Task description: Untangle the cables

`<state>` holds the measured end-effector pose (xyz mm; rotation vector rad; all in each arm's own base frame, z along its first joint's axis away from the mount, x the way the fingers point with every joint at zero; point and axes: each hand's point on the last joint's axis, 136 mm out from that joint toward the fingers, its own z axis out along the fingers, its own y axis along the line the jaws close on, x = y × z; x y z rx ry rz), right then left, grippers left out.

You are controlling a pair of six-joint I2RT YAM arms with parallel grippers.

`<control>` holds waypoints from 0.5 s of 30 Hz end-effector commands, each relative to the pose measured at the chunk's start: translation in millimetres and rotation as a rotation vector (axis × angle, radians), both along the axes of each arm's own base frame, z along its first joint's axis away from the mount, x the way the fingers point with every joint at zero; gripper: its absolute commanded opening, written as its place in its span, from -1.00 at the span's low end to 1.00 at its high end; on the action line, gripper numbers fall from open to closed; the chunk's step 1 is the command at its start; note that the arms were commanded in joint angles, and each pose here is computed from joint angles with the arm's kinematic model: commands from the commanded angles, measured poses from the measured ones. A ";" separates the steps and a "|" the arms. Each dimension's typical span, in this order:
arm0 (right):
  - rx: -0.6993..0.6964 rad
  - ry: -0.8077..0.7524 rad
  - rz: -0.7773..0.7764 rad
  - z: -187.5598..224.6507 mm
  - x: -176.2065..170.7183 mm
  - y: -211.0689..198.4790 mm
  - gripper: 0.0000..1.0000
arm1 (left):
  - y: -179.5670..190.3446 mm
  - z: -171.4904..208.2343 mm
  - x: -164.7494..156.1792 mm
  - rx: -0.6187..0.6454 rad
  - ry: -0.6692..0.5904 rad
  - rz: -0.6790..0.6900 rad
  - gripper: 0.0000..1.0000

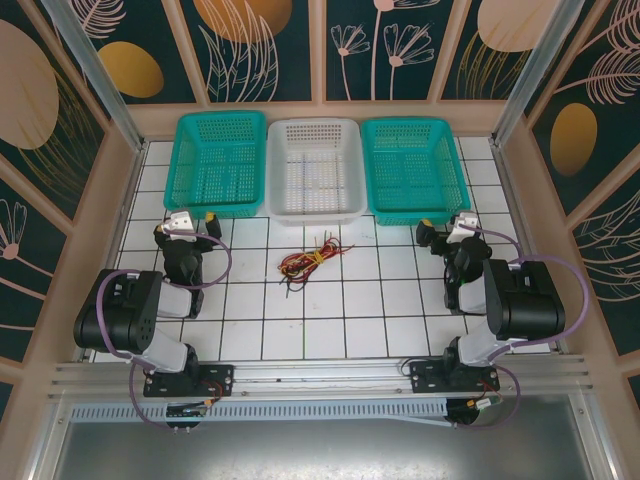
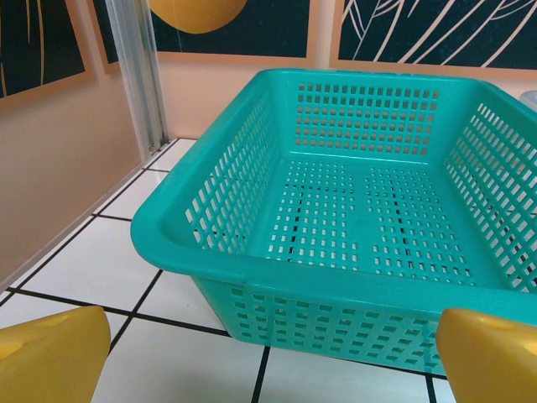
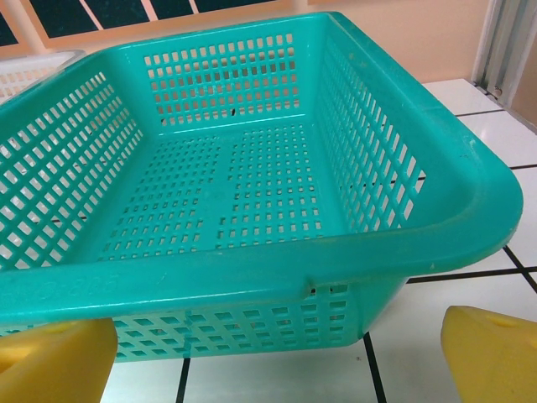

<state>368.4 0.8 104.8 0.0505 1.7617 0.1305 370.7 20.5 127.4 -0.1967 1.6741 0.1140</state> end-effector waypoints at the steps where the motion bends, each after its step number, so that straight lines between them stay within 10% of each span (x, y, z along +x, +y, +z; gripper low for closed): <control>1: 0.005 -0.086 -0.008 22.5 7.9 -3.7 0.98 | 0.7 11.3 0.2 0.008 -0.042 0.003 0.98; 15: 0.003 -0.091 -0.020 23.5 7.0 -5.1 0.98 | 0.8 11.5 -1.1 0.008 -0.044 0.003 0.96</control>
